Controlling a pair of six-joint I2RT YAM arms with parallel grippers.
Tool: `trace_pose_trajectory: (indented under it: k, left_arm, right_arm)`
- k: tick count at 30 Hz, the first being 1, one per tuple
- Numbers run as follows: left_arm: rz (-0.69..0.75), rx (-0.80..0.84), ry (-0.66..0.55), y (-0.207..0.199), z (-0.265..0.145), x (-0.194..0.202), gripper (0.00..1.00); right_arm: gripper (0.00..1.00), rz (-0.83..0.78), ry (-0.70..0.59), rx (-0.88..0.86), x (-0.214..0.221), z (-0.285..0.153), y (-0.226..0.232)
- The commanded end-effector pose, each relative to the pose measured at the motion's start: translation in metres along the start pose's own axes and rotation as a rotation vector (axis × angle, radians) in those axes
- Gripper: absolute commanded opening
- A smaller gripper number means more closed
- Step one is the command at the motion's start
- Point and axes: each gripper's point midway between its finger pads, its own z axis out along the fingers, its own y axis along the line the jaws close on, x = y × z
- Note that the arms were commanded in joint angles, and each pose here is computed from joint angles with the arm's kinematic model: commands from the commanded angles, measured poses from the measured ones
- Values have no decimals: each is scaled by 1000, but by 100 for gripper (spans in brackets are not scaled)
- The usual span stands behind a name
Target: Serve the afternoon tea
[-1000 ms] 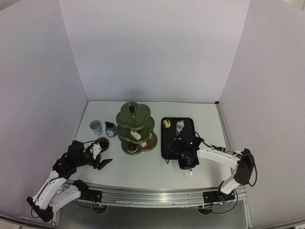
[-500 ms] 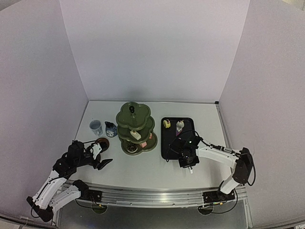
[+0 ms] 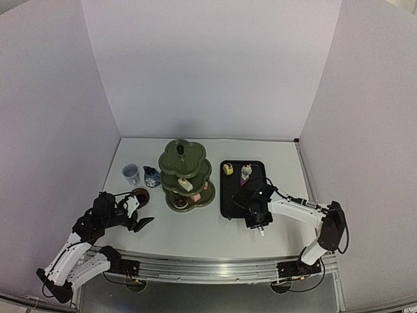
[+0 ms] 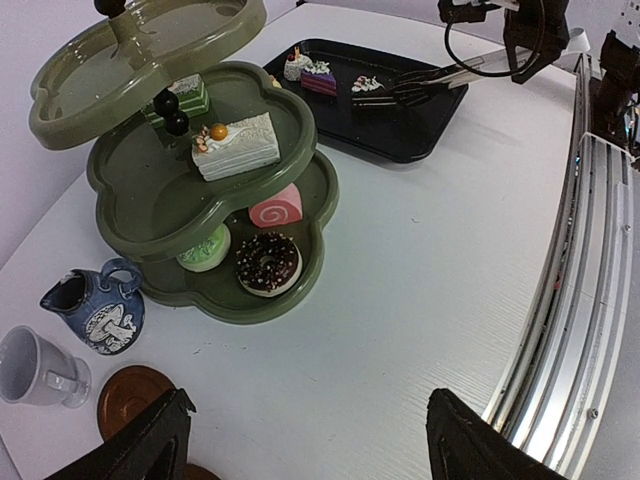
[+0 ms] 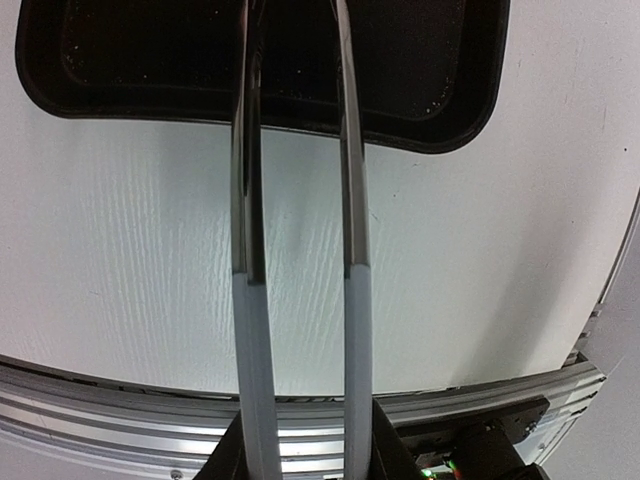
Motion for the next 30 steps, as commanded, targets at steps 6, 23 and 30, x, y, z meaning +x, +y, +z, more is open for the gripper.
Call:
trace_pose_trajectory:
  k: [6,23,30]
  left_arm:
    - [23,-16,-21,4,-1,-6,81]
    - [-3,-94,-11,18,-6,0,81]
    - [-70,-212,-19,45,-8,5,81]
  right_arm:
    - [29,8,-29,-2,-21,7,3]
    - [0,7,-116,-80,-34,-23,2]
    - [0,-3,-186,-97,-30,-50,-5]
